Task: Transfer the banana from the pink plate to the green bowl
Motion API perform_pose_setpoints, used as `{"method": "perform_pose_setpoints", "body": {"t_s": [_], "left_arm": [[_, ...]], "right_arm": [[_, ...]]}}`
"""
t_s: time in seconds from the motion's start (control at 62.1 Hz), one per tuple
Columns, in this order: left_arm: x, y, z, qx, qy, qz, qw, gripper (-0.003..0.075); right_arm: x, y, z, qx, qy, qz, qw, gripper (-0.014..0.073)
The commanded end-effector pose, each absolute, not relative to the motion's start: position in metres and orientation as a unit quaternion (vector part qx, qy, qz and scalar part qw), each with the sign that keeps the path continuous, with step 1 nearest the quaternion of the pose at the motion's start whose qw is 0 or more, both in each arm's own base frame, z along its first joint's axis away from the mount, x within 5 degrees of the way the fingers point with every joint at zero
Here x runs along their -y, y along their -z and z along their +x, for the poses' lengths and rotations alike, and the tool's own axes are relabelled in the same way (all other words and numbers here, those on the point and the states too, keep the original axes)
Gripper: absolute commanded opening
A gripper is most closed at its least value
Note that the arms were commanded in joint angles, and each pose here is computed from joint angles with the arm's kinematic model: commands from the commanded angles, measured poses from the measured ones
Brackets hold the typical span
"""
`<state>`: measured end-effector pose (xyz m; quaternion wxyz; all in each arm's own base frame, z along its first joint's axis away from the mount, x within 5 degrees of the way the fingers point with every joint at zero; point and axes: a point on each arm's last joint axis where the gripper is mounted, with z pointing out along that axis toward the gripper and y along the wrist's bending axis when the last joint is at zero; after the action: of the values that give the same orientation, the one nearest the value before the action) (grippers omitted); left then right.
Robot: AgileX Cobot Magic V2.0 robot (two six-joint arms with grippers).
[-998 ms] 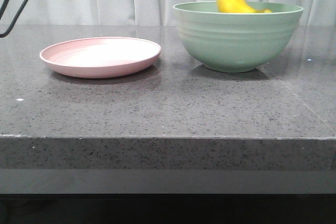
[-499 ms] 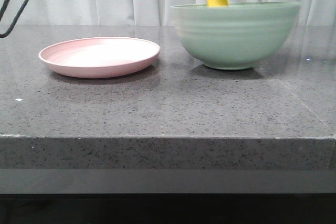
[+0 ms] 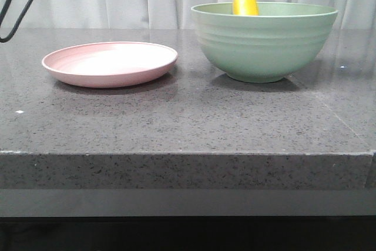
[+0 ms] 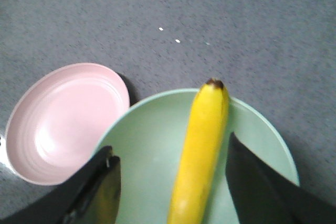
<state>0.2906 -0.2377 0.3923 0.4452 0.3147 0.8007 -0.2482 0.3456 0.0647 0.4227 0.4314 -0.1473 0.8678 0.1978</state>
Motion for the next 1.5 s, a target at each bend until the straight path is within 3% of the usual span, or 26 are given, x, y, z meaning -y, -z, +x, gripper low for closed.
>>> {"method": "perform_pose_setpoints", "body": {"t_s": [0.0, 0.193, 0.499, 0.837, 1.062, 1.159, 1.384, 1.481], "left_arm": [[0.233, -0.422, 0.282, -0.771, 0.269, 0.297, 0.495, 0.0438], [0.233, -0.422, 0.282, -0.771, 0.269, 0.297, 0.495, 0.0438], [0.233, -0.422, 0.282, -0.771, 0.269, 0.297, 0.495, 0.0438], [0.233, -0.422, 0.282, -0.771, 0.269, 0.297, 0.496, 0.0438], [0.233, -0.422, 0.282, -0.771, 0.269, 0.297, 0.496, 0.0425], [0.233, -0.422, 0.282, -0.771, 0.269, 0.297, 0.496, 0.034], [0.233, -0.422, 0.282, -0.771, 0.269, 0.297, 0.496, 0.0027], [0.233, -0.422, 0.282, -0.771, 0.269, 0.297, 0.496, -0.002]], "right_arm": [[-0.054, -0.448, 0.31, -0.854, -0.163, -0.14, 0.473, 0.0462], [-0.048, -0.445, 0.246, -0.852, -0.146, -0.141, 0.482, 0.0462], [-0.041, -0.404, 0.163, -0.854, -0.145, -0.135, 0.481, 0.0462], [-0.038, -0.388, 0.115, -0.842, -0.147, -0.14, 0.5, 0.0462], [-0.038, -0.391, 0.109, -0.835, -0.146, -0.14, 0.511, 0.0456], [-0.038, -0.391, 0.109, -0.836, -0.147, -0.141, 0.51, 0.0351], [-0.038, -0.39, 0.11, -0.838, -0.147, -0.141, 0.506, 0.0021], [-0.038, -0.39, 0.11, -0.838, -0.147, -0.141, 0.506, -0.0049]]}}
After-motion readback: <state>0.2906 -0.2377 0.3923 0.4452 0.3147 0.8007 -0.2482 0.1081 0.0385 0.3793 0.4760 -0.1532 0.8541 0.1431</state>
